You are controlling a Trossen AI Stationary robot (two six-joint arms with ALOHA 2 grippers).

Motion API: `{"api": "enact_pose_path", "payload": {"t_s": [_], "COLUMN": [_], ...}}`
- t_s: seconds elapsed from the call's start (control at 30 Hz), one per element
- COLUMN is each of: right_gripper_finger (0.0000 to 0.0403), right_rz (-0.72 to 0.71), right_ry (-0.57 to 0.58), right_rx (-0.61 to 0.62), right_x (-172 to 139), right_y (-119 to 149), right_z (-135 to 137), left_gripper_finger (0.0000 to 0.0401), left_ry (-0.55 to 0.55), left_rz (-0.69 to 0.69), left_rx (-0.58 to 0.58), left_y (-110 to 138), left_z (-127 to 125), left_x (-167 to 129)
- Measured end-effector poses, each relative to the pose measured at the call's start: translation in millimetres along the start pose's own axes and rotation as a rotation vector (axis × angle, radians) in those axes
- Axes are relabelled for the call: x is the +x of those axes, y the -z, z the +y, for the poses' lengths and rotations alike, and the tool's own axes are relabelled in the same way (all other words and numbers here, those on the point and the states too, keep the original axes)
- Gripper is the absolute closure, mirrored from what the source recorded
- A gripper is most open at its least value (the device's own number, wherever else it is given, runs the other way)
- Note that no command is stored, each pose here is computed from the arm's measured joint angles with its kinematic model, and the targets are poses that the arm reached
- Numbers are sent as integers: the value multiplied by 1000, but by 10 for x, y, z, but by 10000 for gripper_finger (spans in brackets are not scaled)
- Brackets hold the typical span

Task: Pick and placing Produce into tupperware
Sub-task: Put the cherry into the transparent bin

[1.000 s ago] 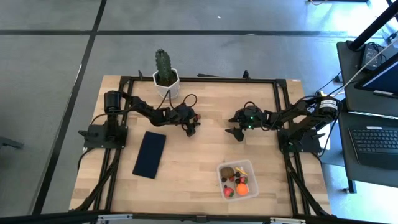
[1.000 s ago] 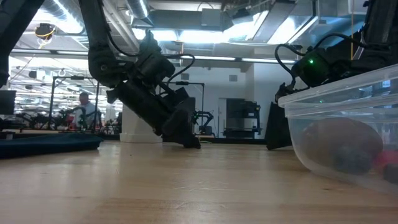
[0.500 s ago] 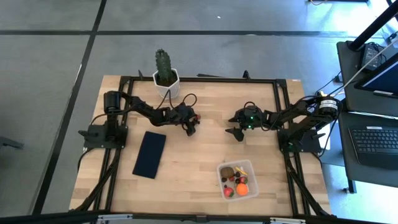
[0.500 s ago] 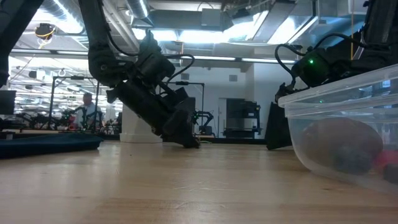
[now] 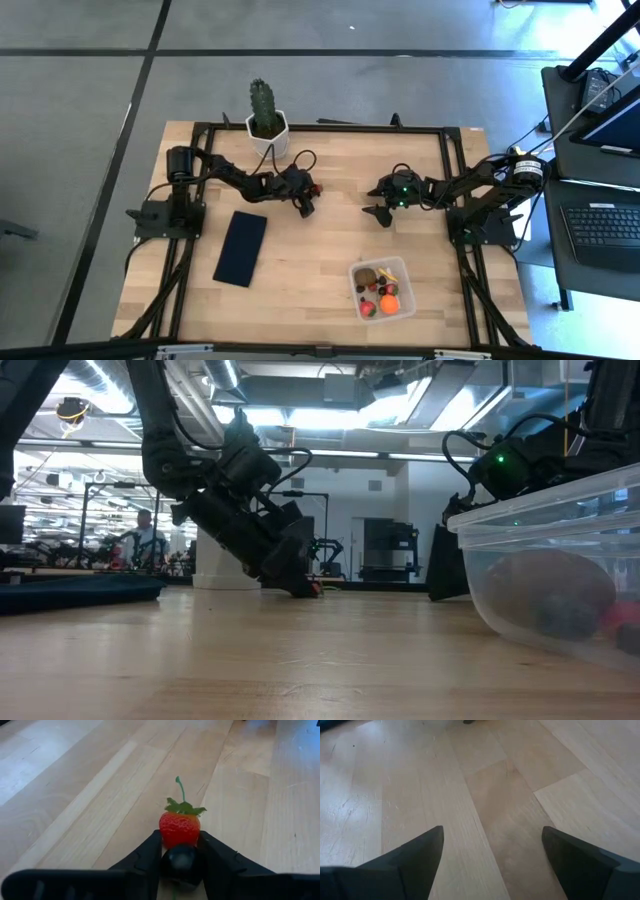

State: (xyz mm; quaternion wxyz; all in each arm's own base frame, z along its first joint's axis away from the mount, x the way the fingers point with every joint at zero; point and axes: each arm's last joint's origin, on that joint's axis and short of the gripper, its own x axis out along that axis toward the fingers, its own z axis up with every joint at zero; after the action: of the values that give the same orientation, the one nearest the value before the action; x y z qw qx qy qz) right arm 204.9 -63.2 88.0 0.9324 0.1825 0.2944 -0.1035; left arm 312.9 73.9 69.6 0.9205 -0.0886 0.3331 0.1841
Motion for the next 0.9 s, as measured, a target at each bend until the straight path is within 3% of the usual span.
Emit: {"api": "enact_pose_path", "payload": {"t_s": [0.4,0.6,0.9], "right_gripper_finger": [63,63,63], "right_rz": [2,3,0], "right_ry": [-1,-2,-1], "right_rx": [-9,-23,-24], "right_x": [0,0,0], "right_y": [3,4,2], "right_z": [0,0,0], "left_gripper_finger": [300,304,302], "left_ry": [29,190,274], "left_rz": [14,89,-13], "left_rx": [5,6,-13], "left_y": [-46,-211,-549], "left_z": [-14,-70,-102], "left_x": [-78,-455,-1001]}}
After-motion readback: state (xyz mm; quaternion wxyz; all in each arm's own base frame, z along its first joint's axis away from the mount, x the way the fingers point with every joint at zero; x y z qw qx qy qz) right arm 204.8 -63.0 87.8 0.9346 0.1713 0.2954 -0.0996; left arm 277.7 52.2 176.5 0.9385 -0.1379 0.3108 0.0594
